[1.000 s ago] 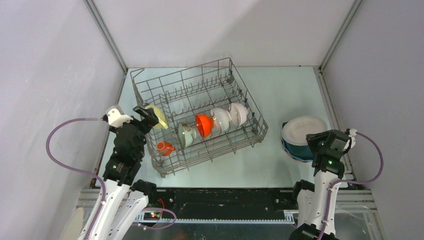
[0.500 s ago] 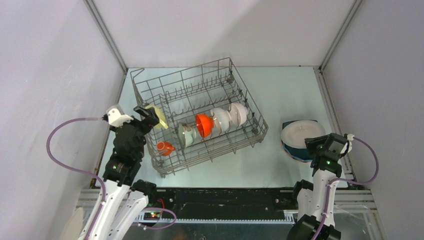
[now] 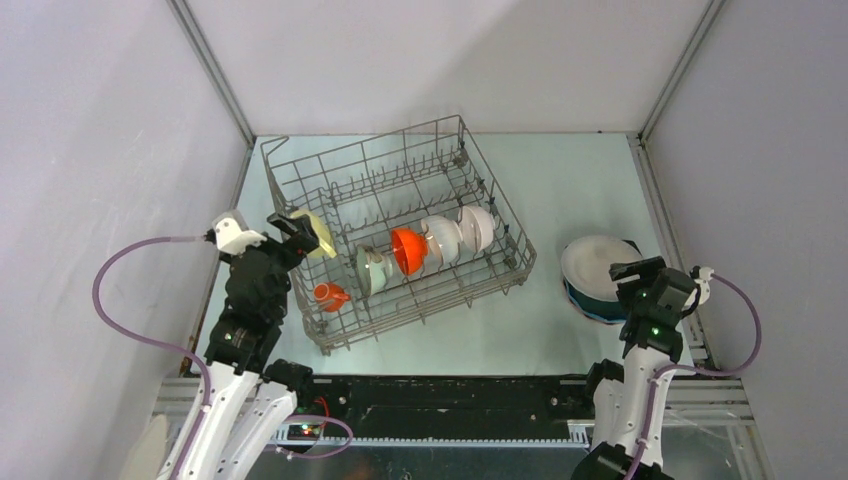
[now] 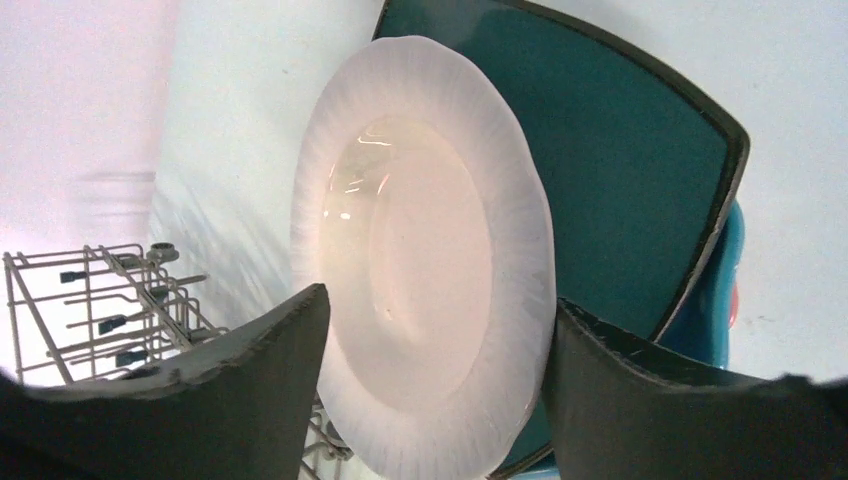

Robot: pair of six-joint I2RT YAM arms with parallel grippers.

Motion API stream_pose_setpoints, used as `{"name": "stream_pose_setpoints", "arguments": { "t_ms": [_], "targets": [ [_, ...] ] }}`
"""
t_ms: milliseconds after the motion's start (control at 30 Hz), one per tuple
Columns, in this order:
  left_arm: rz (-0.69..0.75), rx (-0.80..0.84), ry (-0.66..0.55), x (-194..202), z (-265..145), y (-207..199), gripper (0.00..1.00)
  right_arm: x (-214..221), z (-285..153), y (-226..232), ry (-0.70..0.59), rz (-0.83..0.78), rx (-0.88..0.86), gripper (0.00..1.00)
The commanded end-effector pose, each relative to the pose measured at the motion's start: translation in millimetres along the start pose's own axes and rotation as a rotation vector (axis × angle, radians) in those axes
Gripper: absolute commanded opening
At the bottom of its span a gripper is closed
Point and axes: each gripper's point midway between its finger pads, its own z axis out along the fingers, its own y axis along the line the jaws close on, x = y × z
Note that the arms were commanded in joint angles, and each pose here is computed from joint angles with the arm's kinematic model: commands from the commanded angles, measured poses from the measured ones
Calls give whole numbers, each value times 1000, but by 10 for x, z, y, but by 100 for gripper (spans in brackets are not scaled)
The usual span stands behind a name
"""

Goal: Unload the mixed dishes from the dish rack
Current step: Place the plate at the center of the board.

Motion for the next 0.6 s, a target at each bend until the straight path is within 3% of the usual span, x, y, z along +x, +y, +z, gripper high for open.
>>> {"name": "stream_pose_setpoints", "arguments": {
  "t_ms": [0,233,567],
  "targets": [
    [-8,25,-24,-64,-12,-43,100,-177,-67,70,-84,-21,-18,79],
    [-5,21,-12,-55,-12,-46,100,-262,-183,13,-133,-46,24,98],
    [8,-18,-8,-57,14,5,100,-446,-349,-184,-247,-44,142,100]
  ]
}}
